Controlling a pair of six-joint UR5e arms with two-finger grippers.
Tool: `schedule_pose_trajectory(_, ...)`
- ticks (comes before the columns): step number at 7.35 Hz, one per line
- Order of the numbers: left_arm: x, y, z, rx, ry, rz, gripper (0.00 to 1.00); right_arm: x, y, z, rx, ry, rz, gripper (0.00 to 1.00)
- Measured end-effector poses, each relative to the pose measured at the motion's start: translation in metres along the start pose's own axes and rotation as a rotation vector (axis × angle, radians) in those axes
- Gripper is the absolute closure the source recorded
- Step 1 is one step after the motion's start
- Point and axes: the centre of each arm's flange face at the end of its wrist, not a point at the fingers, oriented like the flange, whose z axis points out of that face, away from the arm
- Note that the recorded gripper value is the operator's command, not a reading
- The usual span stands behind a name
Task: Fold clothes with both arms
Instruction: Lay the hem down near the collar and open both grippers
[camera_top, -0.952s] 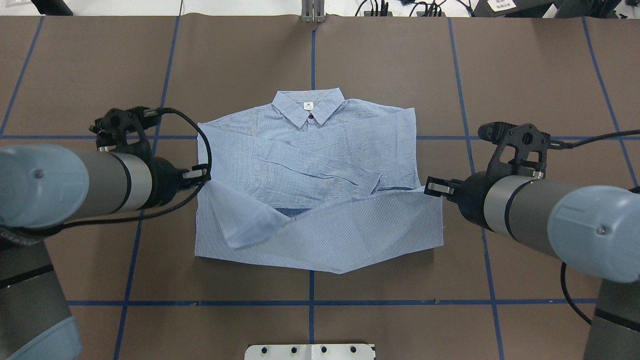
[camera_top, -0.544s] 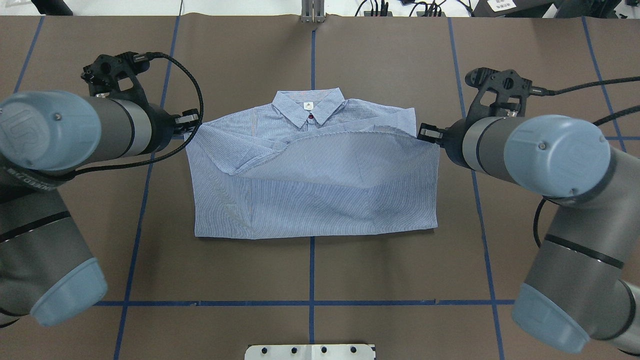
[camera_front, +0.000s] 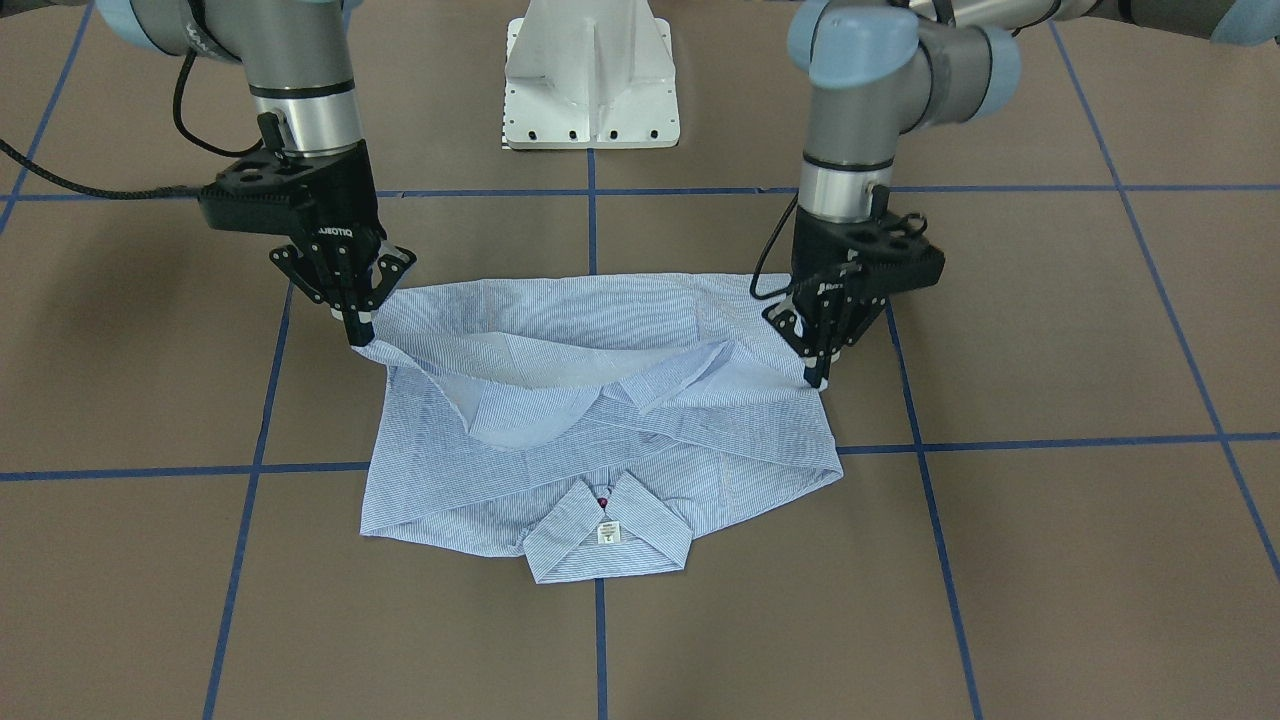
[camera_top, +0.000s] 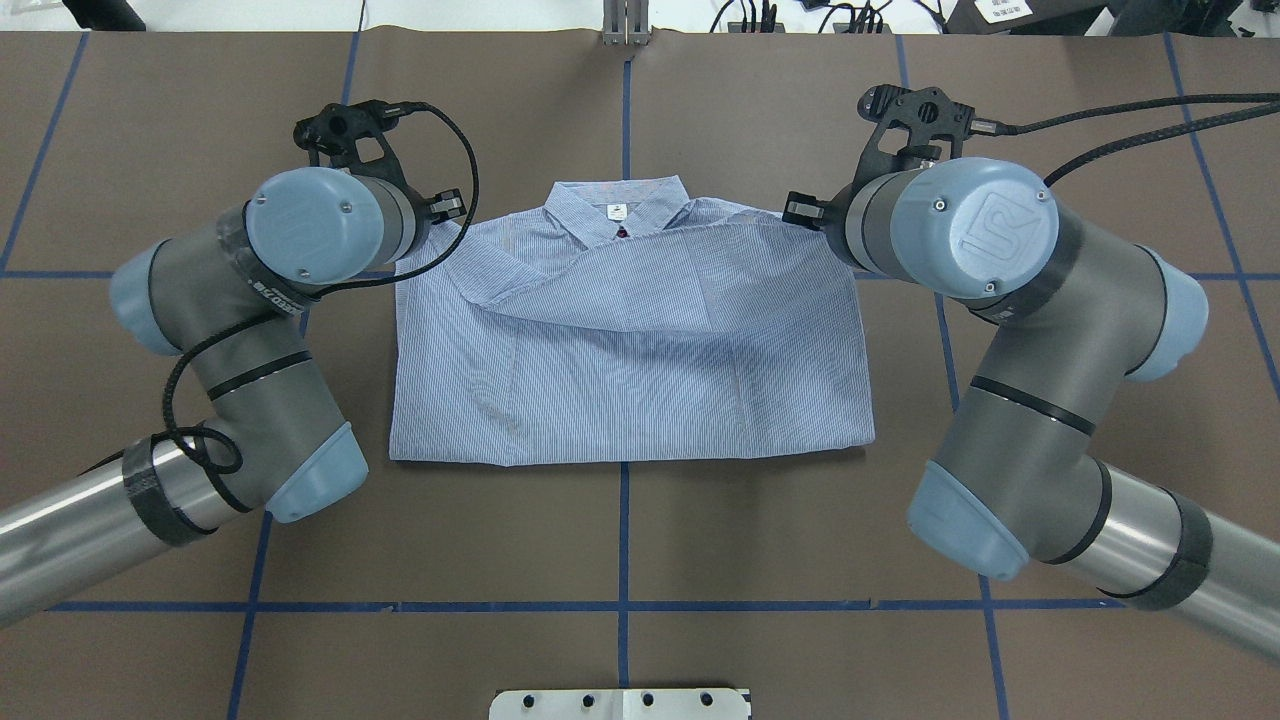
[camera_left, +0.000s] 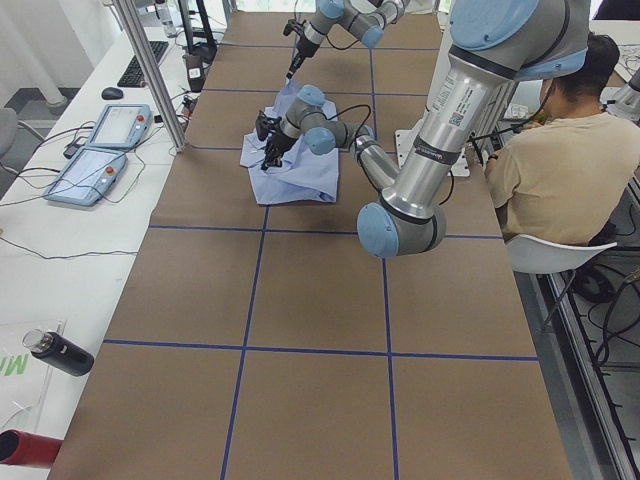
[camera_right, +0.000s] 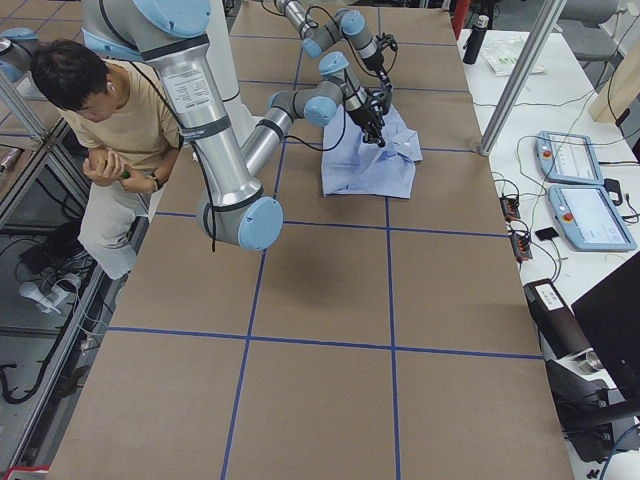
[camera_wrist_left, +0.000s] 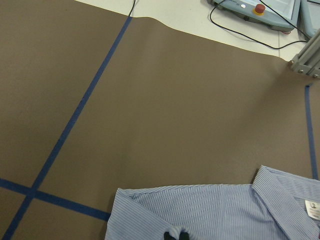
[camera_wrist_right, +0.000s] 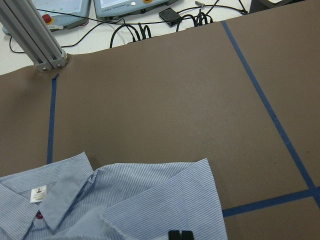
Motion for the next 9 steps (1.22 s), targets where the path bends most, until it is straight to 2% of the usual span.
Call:
schedule_pose_trajectory(2,-0.006,0.0,0.038,0.033,-0.013,0.084,1.0,0.003,-0.003,0.038,0.013,-0.025,-0.017,1.0)
schedule_pose_trajectory(4,-0.017,0.0,0.06,0.038,-0.035,0.156,1.0,0.012,-0.017,0.052,0.028,-0.036,-0.037,1.0)
schedule_pose_trajectory(5,-0.02,-0.001,0.064,0.04,-0.034,0.188,0.86,0.017,-0.026,0.053,0.028,-0.038,-0.042,1.0)
schedule_pose_trajectory(6,-0.023,-0.002,0.065,0.045,-0.018,0.222,0.02,0.022,-0.035,0.053,0.03,-0.038,-0.05,0.98)
schedule_pose_trajectory(7,-0.023,-0.004,0.063,0.051,0.001,0.248,0.0,0.026,-0.041,0.053,0.029,-0.034,-0.058,0.08)
schedule_pose_trajectory(8,-0.023,-0.006,0.062,0.055,0.014,0.261,0.0,0.029,-0.043,0.055,0.028,-0.029,-0.065,0.0)
schedule_pose_trajectory(9,-0.021,-0.009,0.056,0.047,0.034,0.267,0.0,0.029,-0.043,0.057,0.027,-0.028,-0.07,0.0)
